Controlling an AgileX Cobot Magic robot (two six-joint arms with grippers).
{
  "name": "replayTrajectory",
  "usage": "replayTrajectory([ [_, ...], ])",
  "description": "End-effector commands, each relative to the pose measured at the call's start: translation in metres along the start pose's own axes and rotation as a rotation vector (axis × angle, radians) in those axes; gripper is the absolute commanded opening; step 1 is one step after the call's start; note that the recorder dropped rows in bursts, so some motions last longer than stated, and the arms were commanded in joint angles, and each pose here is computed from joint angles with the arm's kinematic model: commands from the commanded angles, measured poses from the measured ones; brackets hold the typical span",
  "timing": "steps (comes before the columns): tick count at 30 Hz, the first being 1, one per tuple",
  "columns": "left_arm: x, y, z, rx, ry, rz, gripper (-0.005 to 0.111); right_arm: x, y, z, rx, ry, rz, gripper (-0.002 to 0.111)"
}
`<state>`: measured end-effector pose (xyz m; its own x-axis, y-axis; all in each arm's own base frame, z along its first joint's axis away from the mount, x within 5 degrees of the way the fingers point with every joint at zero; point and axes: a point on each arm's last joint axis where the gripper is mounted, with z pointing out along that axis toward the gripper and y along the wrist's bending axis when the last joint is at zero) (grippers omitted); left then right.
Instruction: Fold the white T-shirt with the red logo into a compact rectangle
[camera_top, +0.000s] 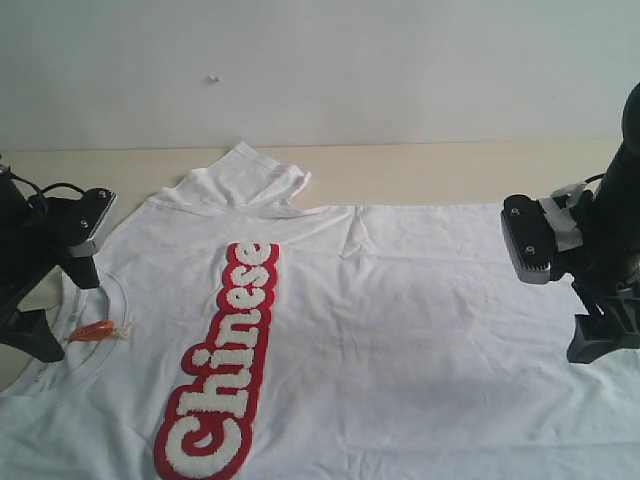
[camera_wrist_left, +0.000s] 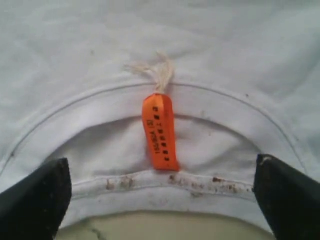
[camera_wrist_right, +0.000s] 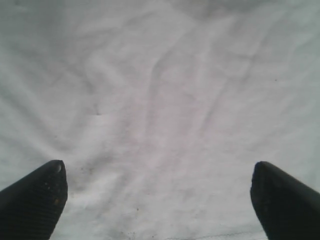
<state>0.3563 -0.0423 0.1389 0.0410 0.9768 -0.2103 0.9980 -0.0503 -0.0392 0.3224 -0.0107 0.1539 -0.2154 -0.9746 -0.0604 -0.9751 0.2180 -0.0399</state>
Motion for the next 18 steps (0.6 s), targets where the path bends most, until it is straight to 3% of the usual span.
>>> replayTrajectory([
  [1,-0.003,0.001,0.004,0.043,-0.022,-0.003,0.094,0.002,-0.002,0.002,0.003,0.0,-0.002,0.094],
  [7,0.0,0.002,0.016,0.079,-0.008,-0.019,0.094,0.002,-0.003,0.01,-0.02,0.004,0.0,0.094],
  [18,-0.001,0.01,0.012,0.044,-0.011,-0.013,0.094,0.002,-0.003,0.01,-0.022,0.004,0.0,0.094],
])
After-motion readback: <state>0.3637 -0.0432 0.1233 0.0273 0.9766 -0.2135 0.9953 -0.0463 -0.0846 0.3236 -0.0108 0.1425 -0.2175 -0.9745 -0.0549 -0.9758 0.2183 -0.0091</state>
